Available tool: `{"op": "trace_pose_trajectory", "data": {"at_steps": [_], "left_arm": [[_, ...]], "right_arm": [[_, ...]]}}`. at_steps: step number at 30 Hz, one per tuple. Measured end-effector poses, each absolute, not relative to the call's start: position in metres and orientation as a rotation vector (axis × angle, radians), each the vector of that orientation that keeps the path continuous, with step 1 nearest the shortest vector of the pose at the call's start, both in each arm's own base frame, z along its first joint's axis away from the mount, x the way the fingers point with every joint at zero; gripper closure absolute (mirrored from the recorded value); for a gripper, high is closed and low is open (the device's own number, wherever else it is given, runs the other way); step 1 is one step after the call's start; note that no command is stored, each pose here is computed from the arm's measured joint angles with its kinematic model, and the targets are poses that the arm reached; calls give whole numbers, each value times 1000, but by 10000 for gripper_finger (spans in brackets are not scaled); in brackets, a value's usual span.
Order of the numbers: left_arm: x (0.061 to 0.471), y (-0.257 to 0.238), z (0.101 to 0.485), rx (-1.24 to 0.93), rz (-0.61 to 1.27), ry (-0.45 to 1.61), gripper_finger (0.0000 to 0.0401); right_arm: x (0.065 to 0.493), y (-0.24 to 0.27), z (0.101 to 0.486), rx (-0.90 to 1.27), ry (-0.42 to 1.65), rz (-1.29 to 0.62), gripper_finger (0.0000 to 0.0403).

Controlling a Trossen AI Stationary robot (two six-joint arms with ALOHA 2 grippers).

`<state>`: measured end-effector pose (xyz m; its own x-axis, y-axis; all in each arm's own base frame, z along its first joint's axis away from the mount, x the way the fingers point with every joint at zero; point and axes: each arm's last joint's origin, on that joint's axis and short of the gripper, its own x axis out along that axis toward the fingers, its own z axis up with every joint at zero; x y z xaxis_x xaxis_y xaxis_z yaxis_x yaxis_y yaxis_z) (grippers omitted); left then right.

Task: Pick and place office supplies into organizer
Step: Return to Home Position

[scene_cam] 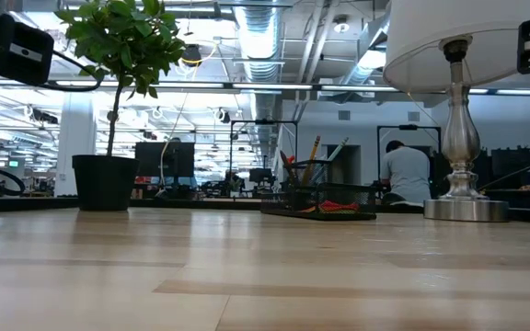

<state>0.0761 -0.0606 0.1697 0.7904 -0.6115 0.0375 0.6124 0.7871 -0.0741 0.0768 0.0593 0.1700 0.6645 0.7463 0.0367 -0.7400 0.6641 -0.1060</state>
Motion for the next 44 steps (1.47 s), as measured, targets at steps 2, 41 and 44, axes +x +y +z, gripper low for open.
{"op": "trace_pose_trajectory", "data": {"at_steps": [2, 41, 44], "left_arm": [[76, -61, 170, -75, -659, -14, 207], [76, -61, 169, -59, -658, -15, 207], [76, -61, 169, -59, -658, -15, 207]], "right_arm": [[77, 59, 170, -84, -79, 841, 305], [77, 59, 170, -85, -80, 840, 305], [77, 59, 170, -84, -80, 840, 305]]}}
